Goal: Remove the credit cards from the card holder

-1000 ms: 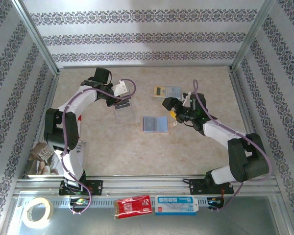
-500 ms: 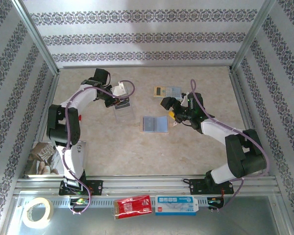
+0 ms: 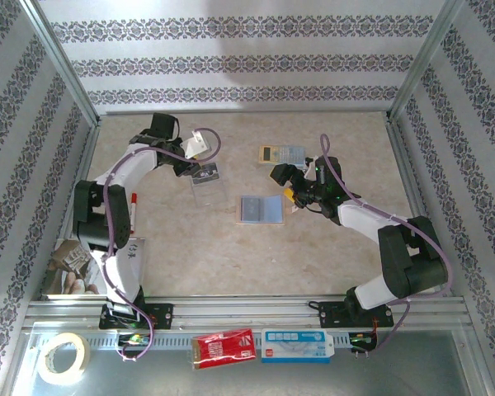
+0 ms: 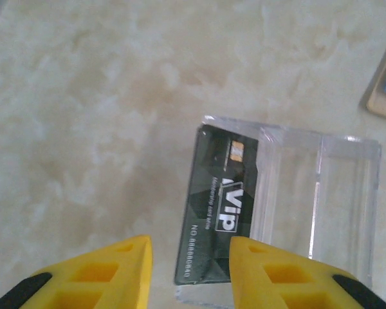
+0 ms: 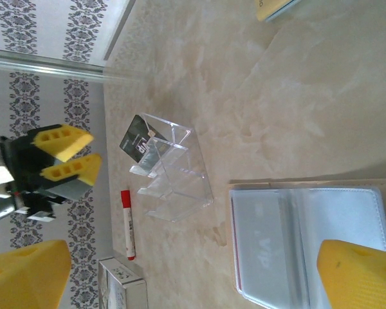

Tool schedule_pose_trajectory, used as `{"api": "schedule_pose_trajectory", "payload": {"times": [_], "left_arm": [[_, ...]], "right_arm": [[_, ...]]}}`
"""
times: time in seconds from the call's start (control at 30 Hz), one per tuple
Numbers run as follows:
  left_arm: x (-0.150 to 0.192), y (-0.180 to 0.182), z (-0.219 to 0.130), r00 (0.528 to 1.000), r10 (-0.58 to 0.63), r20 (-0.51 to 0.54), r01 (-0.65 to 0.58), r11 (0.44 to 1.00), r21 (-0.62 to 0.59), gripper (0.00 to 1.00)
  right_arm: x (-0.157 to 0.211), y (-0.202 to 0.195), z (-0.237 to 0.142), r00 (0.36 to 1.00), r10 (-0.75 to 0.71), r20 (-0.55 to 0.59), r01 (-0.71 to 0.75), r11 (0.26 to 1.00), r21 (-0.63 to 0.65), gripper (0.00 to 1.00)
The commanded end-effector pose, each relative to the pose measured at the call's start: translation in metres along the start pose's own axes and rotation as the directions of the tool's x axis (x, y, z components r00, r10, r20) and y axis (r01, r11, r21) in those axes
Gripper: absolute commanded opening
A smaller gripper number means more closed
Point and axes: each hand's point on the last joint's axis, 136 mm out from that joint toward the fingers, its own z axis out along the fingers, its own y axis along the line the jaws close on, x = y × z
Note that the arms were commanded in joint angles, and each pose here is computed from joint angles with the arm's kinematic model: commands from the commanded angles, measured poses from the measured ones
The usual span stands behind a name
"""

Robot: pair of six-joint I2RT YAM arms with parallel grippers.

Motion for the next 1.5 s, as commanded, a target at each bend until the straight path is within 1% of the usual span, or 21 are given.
{"api": "schedule_pose_trajectory", "payload": {"times": [0.0, 0.07, 0.1, 0.13, 0.17, 0.23, 0.3, 0.37, 0.4, 0.43, 0.47, 0.57, 0.6, 0.63, 0.77, 0.83, 0.9, 1.07, 1.23, 1.3, 1.47], "left_arm": [[-0.034, 0.018, -0.030, 0.987, -0.050, 0.149, 0.064, 0.994, -0.090, 0.39], [-0.040, 0.025, -0.038, 0.975, -0.102, 0.195, 0.129, 0.983, -0.133, 0.43], [-0.044, 0.032, -0.044, 0.962, -0.153, 0.226, 0.194, 0.966, -0.171, 0.48], [-0.045, 0.042, -0.052, 0.938, -0.224, 0.263, 0.283, 0.935, -0.215, 0.55], [-0.048, 0.052, -0.060, 0.912, -0.278, 0.301, 0.357, 0.900, -0.252, 0.58], [-0.047, 0.059, -0.073, 0.855, -0.380, 0.353, 0.483, 0.831, -0.277, 0.61], [-0.047, 0.059, -0.080, 0.795, -0.457, 0.399, 0.575, 0.777, -0.255, 0.64], [-0.041, 0.057, -0.086, 0.729, -0.534, 0.429, 0.661, 0.712, -0.237, 0.65], [-0.036, 0.056, -0.088, 0.696, -0.573, 0.433, 0.701, 0.673, -0.236, 0.66], [-0.028, 0.055, -0.091, 0.652, -0.623, 0.433, 0.749, 0.618, -0.239, 0.71], [-0.021, 0.053, -0.092, 0.620, -0.660, 0.424, 0.780, 0.576, -0.243, 0.73], [-0.003, 0.041, -0.092, 0.543, -0.748, 0.382, 0.840, 0.484, -0.246, 0.76], [0.001, 0.036, -0.092, 0.526, -0.764, 0.373, 0.850, 0.469, -0.239, 0.77], [0.004, 0.030, -0.092, 0.509, -0.777, 0.370, 0.861, 0.456, -0.227, 0.82], [0.027, 0.012, -0.092, 0.447, -0.816, 0.367, 0.893, 0.381, -0.240, 0.88], [0.037, 0.006, -0.094, 0.430, -0.824, 0.369, 0.900, 0.357, -0.251, 0.88], [0.043, 0.002, -0.095, 0.416, -0.828, 0.376, 0.906, 0.340, -0.253, 0.89], [0.047, -0.009, -0.096, 0.419, -0.831, 0.365, 0.906, 0.353, -0.235, 0.88], [0.049, -0.013, -0.095, 0.443, -0.830, 0.339, 0.894, 0.379, -0.239, 0.88], [0.048, -0.014, -0.094, 0.440, -0.834, 0.332, 0.895, 0.380, -0.232, 0.88], [0.040, -0.034, -0.079, 0.404, -0.871, 0.281, 0.915, 0.390, -0.107, 0.85]], "right_arm": [[-0.001, 0.003, 0.003, 1.000, -0.014, 0.005, 0.014, 1.000, 0.000, 0.98], [0.001, 0.001, 0.003, 1.000, -0.022, 0.003, 0.022, 1.000, 0.010, 0.97], [0.003, 0.000, 0.003, 1.000, -0.030, 0.001, 0.030, 0.999, 0.019, 0.97], [0.005, 0.000, 0.003, 0.999, -0.041, -0.002, 0.041, 0.999, 0.029, 0.97], [0.008, 0.000, 0.003, 0.999, -0.046, -0.007, 0.046, 0.998, 0.038, 0.97], [0.015, 0.000, 0.002, 0.997, -0.080, -0.024, 0.081, 0.995, 0.064, 0.93], [0.026, 0.002, 0.002, 0.990, -0.133, -0.051, 0.138, 0.985, 0.106, 0.91], [0.037, -0.001, 0.003, 0.976, -0.201, -0.081, 0.213, 0.960, 0.181, 0.89], [0.042, -0.004, 0.003, 0.969, -0.226, -0.097, 0.243, 0.946, 0.215, 0.89], [0.047, -0.006, 0.004, 0.959, -0.256, -0.118, 0.278, 0.927, 0.251, 0.88], [0.051, -0.011, 0.005, 0.950, -0.280, -0.138, 0.309, 0.904, 0.294, 0.87], [0.061, -0.019, 0.008, 0.923, -0.333, -0.194, 0.384, 0.841, 0.381, 0.84], [0.063, -0.020, 0.009, 0.911, -0.353, -0.213, 0.411, 0.815, 0.408, 0.84], [0.065, -0.021, 0.010, 0.900, -0.369, -0.231, 0.434, 0.792, 0.429, 0.83], [0.072, -0.031, 0.017, 0.854, -0.411, -0.320, 0.521, 0.689, 0.505, 0.82], [0.074, -0.037, 0.023, 0.835, -0.416, -0.361, 0.551, 0.643, 0.533, 0.82], [0.077, -0.040, 0.031, 0.817, -0.416, -0.399, 0.576, 0.614, 0.539, 0.81], [0.083, -0.048, 0.054, 0.801, -0.383, -0.461, 0.595, 0.596, 0.540, 0.79], [0.087, -0.060, 0.065, 0.795, -0.354, -0.492, 0.599, 0.583, 0.549, 0.78], [0.092, -0.069, 0.068, 0.793, -0.326, -0.515, 0.597, 0.583, 0.551, 0.77], [0.098, -0.091, 0.066, 0.798, -0.273, -0.538, 0.585, 0.567, 0.580, 0.74]]}}
